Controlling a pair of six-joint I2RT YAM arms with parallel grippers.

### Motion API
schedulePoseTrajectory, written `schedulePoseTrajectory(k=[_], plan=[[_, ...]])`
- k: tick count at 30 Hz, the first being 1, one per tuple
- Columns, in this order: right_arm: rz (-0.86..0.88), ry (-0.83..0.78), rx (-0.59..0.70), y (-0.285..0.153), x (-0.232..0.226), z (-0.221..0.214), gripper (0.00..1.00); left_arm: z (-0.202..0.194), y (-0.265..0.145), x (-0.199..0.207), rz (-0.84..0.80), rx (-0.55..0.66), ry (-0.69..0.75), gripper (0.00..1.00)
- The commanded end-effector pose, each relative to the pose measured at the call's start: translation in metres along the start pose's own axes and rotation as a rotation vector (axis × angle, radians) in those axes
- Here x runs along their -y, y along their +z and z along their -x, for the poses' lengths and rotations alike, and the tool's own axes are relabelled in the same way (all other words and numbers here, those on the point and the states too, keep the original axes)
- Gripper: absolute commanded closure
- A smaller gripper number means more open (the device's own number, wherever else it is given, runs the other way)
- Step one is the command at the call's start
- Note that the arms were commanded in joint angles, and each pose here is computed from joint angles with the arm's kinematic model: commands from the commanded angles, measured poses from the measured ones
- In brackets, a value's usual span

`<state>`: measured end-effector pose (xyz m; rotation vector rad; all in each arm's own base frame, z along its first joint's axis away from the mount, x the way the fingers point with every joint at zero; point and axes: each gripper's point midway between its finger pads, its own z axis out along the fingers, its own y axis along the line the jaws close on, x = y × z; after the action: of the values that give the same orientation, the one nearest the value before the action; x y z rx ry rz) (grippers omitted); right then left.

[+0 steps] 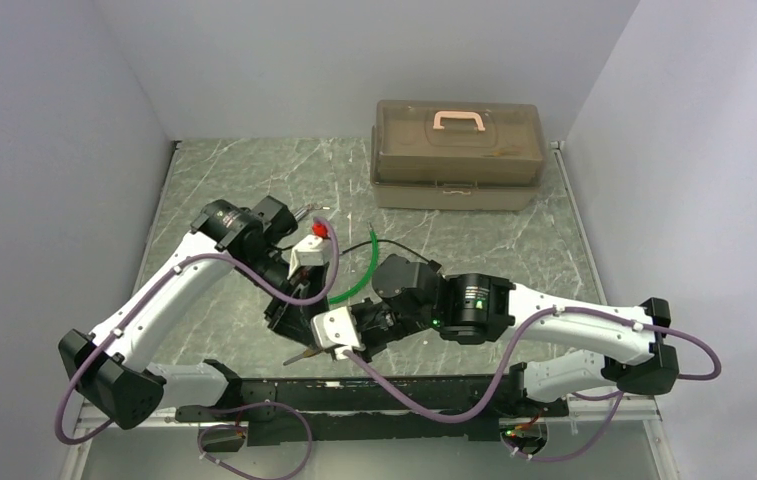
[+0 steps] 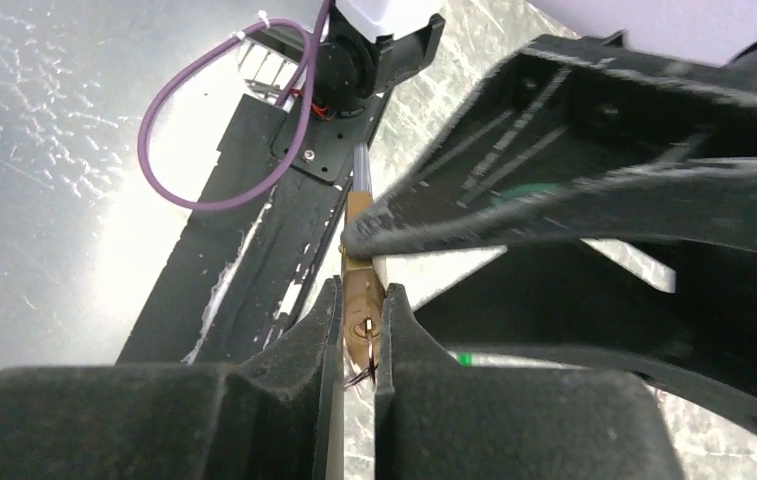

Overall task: Unlock with the key
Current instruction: Unlock the lock.

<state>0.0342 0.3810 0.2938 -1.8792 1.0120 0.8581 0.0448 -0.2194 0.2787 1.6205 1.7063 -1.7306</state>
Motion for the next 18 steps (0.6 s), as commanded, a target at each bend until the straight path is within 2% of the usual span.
schedulePoseTrajectory(k=[1,2,3,7,13,16,18], plan=[[-0.079,0.062,0.069,0.010,0.013,0.012,1.00,0.042,-0.008,0.012,-0.027,0.122,0.087,0.31],[-0.092,0.070,0.074,0.010,0.013,0.011,1.00,0.044,-0.011,0.010,-0.004,0.116,0.101,0.05],[-0.114,0.085,0.077,0.009,0.015,0.009,1.00,0.045,-0.015,0.007,0.024,0.111,0.112,0.01],[-0.217,0.107,0.080,-0.002,0.026,0.004,1.00,0.054,-0.044,-0.006,0.226,0.082,0.236,0.00],[-0.405,0.135,0.122,-0.025,0.051,0.008,1.00,0.057,-0.081,-0.026,0.507,-0.055,0.360,0.01],[-0.485,0.139,0.192,-0.035,0.064,0.021,1.00,0.057,-0.087,-0.036,0.596,-0.042,0.421,0.01],[-0.533,0.151,0.227,-0.041,0.072,0.027,1.00,0.054,-0.081,-0.032,0.589,-0.017,0.484,0.01]])
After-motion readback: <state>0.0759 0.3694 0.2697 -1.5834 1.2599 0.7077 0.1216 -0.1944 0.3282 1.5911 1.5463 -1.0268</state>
